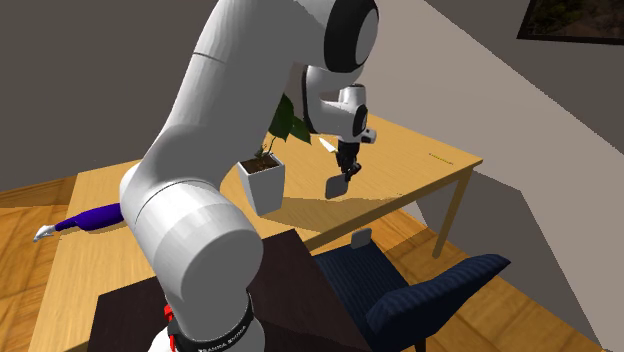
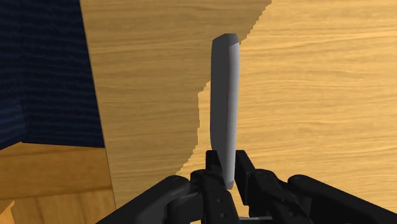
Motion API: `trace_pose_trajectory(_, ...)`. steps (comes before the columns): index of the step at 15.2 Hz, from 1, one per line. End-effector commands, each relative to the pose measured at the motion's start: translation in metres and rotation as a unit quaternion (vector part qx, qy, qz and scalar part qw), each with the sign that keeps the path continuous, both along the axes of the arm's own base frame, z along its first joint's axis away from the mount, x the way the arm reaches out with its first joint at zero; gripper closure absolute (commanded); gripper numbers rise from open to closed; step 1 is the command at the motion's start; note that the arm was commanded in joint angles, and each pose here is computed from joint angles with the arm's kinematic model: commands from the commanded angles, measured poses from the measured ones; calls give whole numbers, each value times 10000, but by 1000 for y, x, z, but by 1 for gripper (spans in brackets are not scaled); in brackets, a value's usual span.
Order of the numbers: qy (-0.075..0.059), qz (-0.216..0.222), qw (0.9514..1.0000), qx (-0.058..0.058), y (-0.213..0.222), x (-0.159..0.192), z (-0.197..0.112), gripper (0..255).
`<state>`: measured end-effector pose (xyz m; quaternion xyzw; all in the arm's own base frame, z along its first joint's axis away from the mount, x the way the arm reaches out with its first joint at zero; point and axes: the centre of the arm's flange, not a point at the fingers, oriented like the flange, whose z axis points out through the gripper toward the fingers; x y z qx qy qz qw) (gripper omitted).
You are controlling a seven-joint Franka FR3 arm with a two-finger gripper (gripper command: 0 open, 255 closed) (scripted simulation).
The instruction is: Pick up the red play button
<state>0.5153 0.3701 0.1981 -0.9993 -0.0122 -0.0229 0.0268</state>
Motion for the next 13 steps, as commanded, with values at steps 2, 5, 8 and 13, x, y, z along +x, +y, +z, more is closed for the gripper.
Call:
trace_pose_trajectory(2,0,0,10000,0,0,0,15,255)
trace_pose_trajectory(5,0,0,10000,0,0,0,31,255)
trace_pose_trajectory(8,0,0,10000,0,0,0,47,255)
trace_pose_trajectory(13,0,0,10000,-1,0,0,64,255)
